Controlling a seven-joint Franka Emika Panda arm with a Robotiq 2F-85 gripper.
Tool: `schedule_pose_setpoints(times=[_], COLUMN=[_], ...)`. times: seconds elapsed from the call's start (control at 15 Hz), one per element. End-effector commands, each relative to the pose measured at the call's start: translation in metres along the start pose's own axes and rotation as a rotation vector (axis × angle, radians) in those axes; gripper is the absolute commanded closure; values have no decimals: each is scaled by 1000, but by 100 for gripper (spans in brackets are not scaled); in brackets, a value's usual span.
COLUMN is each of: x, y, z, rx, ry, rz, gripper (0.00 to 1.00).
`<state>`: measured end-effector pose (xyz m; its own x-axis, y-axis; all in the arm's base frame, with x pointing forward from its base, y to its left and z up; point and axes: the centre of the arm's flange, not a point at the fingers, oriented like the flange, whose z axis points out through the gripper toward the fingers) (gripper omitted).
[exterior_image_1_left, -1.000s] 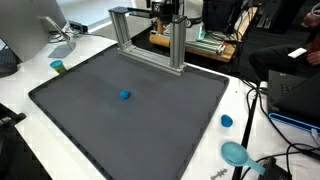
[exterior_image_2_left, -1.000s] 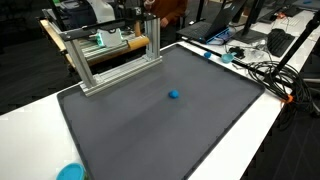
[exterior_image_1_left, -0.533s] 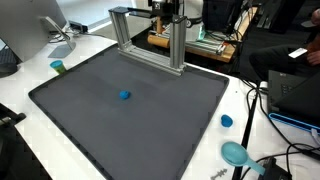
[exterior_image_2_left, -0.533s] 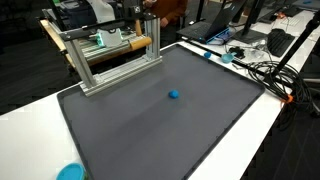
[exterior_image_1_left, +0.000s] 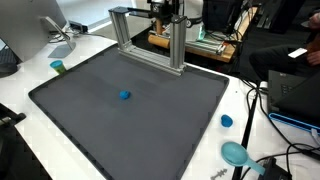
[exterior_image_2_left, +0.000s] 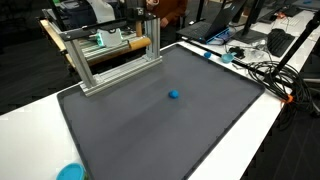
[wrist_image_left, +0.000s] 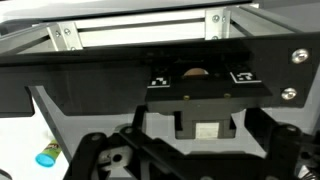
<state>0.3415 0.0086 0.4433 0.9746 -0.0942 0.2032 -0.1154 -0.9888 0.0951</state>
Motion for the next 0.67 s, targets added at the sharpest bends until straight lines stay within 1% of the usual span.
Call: schedule_pose_setpoints(times=[0.0,0.07,0.13,0.2,0.33,0.4,0.6], x=[-13,-13,-15,-16,-15,-15,-16], y=[-2,-2,-1,-1,-3,-5,-6], z=[11,14,16,16,16,16,10], rx=[-70,-111,-142,-153,-149,-159,-169], ry=[15,-15,-25,-30,-11,-10,-38], rz=[-9,-1,4,10,6,1,-20], gripper=[0,0,0,0,0,0,0])
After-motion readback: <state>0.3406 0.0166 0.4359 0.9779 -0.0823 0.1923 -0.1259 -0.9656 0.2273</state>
